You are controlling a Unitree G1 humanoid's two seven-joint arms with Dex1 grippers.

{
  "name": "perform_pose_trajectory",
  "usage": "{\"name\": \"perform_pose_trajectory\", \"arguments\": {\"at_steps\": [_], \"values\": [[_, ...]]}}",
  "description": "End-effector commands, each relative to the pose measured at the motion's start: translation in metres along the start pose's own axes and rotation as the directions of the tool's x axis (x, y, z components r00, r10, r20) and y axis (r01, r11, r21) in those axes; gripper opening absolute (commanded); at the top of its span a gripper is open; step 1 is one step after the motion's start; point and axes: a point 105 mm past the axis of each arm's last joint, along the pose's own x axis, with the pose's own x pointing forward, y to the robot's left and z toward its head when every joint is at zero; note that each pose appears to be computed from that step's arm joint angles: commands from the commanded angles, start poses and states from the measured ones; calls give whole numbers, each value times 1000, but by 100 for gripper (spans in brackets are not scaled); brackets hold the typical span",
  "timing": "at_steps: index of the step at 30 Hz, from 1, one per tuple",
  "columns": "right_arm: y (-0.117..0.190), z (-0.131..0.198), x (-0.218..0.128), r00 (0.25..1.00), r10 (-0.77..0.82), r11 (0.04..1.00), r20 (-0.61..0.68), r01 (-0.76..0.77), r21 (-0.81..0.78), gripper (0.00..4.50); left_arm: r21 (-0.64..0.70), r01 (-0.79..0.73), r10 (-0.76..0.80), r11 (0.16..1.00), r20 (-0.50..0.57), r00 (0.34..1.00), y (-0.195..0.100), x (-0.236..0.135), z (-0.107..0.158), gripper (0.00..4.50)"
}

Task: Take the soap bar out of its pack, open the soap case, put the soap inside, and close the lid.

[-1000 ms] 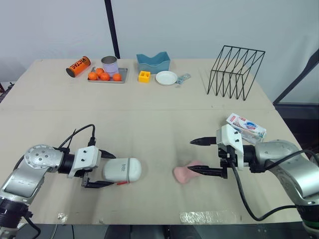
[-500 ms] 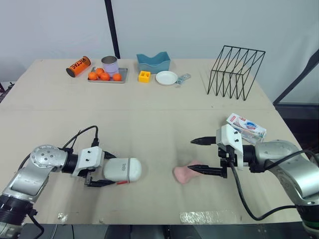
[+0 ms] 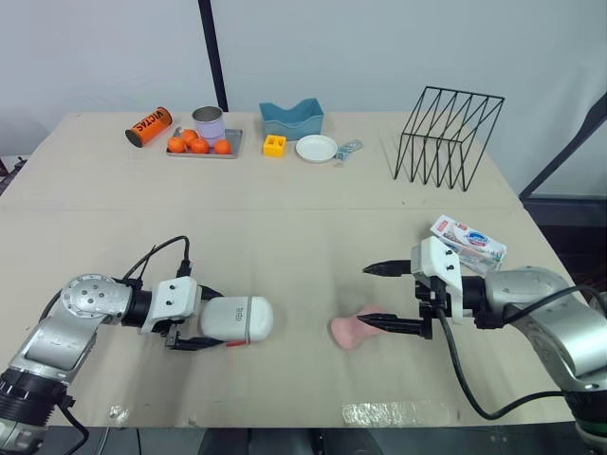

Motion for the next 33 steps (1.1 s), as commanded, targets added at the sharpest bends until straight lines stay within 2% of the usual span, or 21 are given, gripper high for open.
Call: {"name": "perform_pose_trajectory", "arguments": {"at_steps": [1, 9, 15, 19, 25, 28, 33], "values": [[-3, 10, -11, 1000, -11, 1000, 3, 11, -14, 450, 117, -63, 61, 991, 24, 998, 9, -17, 15, 347], [0, 6, -32, 993, 18, 1000, -116, -16, 18, 450, 103, -97, 90, 990, 68, 994, -1, -17, 18, 347], [7, 18, -7, 996, 91, 938, 11, -89, 334, 450, 138, -170, 146, 976, 167, 975, 5, -11, 34, 347], [22, 27, 18, 974, 202, 825, 101, -225, 519, 450, 101, -199, 173, 975, 222, 960, 7, -9, 45, 347], [18, 33, 54, 954, 270, 644, 127, -277, 713, 450, 91, -202, 174, 975, 249, 953, 4, -6, 53, 347], [15, 40, 62, 941, 290, 585, 176, -319, 745, 450, 97, -191, 163, 977, 243, 956, 1, -3, 53, 347], [14, 44, 70, 935, 298, 545, 191, -331, 770, 450, 97, -188, 159, 977, 247, 956, -2, 1, 54, 347]]}}
